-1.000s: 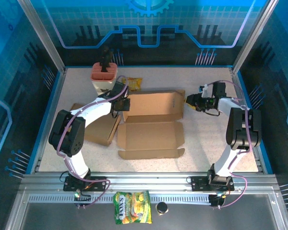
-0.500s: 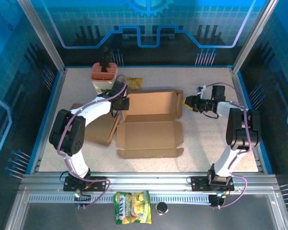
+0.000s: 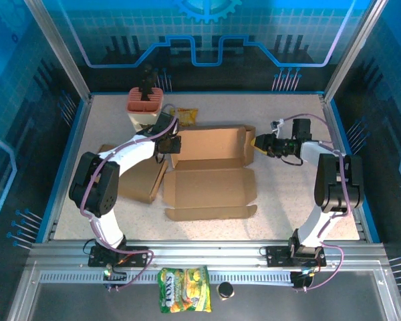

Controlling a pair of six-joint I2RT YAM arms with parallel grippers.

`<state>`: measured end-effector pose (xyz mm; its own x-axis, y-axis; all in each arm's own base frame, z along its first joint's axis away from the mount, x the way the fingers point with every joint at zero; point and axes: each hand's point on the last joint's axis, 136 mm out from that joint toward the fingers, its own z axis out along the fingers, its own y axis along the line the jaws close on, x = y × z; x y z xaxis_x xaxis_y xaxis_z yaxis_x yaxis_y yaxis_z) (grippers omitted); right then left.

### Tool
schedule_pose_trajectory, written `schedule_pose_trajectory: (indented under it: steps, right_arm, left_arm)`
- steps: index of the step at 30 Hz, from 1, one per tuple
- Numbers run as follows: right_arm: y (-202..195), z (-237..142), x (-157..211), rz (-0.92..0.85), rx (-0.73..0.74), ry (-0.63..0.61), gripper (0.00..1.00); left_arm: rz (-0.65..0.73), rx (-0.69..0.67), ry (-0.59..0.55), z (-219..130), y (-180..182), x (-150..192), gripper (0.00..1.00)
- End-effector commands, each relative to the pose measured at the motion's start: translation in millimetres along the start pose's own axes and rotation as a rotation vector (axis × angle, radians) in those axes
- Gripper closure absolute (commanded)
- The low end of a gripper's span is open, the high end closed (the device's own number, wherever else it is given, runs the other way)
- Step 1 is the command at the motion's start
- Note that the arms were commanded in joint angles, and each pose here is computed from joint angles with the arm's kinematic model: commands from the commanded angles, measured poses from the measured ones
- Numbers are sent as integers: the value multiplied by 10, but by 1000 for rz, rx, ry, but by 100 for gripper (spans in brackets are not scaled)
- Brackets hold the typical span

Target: Fold the paper box

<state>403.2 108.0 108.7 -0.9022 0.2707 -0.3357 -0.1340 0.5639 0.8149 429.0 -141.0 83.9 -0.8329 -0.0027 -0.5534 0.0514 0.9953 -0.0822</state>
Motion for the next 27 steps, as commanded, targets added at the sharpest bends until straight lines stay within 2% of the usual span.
schedule_pose_trajectory:
  steps: [1, 5, 13, 22, 27]
  right_arm:
    - [123, -88, -89, -122, 103, -19, 54]
    - [85, -197, -184, -157, 187, -67, 47]
    - [-9, -74, -241, -199, 206, -3, 38]
    - [292, 113, -239, -280, -1, 67, 37]
    - [343, 194, -201, -286, -55, 91, 41]
  left_arm:
    - [10, 37, 6, 28, -69, -27, 100]
    - [14, 42, 1, 12, -78, -34, 100]
    - [21, 51, 1, 1, -90, -35, 100]
    - [33, 66, 2, -16, -107, -15, 100]
    - [47, 72, 4, -19, -112, -9, 100]
